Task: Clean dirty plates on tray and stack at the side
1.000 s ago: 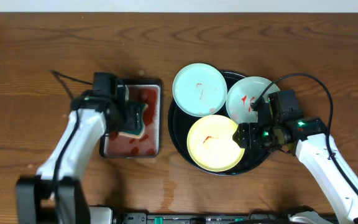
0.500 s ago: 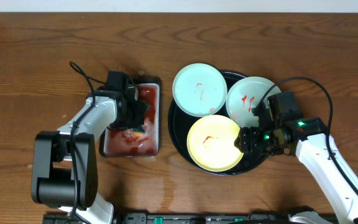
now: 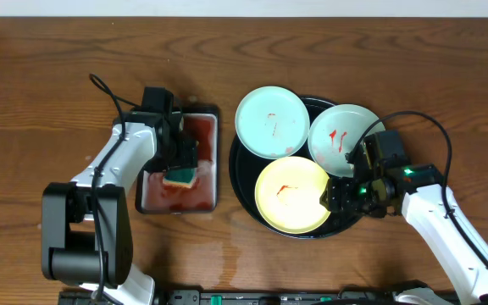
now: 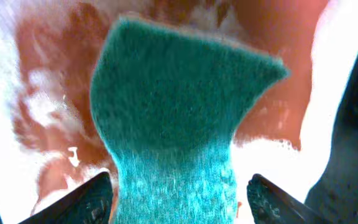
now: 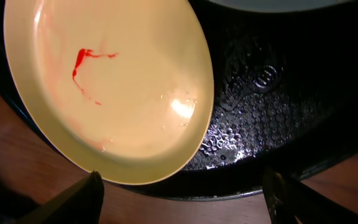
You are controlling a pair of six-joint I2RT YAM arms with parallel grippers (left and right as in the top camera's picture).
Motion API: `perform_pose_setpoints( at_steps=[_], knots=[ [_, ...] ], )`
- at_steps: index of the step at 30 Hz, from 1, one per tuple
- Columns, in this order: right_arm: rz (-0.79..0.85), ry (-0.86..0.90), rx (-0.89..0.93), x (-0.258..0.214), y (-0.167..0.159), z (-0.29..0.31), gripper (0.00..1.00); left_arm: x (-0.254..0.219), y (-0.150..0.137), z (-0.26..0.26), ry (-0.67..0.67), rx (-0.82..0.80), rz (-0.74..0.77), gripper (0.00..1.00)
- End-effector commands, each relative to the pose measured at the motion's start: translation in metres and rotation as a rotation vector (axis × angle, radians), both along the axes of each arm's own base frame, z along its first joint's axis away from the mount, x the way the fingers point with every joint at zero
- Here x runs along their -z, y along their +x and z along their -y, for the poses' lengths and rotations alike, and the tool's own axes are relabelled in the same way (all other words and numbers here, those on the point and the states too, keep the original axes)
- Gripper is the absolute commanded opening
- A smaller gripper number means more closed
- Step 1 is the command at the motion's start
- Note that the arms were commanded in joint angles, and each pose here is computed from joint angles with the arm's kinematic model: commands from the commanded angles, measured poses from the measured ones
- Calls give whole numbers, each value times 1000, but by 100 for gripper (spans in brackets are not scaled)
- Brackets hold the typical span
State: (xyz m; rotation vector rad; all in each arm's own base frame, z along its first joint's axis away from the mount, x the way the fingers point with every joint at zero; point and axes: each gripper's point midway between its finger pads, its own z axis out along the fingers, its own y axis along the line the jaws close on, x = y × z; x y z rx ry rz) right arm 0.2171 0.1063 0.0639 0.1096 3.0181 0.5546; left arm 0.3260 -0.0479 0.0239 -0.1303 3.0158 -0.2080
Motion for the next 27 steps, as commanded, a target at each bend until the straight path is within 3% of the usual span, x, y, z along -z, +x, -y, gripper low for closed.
perform_pose_setpoints(
  at_steps=[1,3,5,10,17,21,27],
  knots=[
    [-1,-11,20,2,0,3,80,8,2,-5,35,-1,12,63],
    [0,-11,20,2,0,3,80,17,1,-5,34,-1,10,61],
    [-1,-11,20,2,0,3,80,27,-3,-4,36,3,-9,53],
    [1,-11,20,2,1,3,81,42,-12,0,41,20,-59,8],
    [5,-22,23,2,2,5,82,1,-3,2,38,17,-31,8],
    [35,-121,54,7,9,25,91,-44,7,3,32,17,25,7],
    [30,-58,86,4,13,31,91,-98,5,3,23,15,123,7]
  ],
)
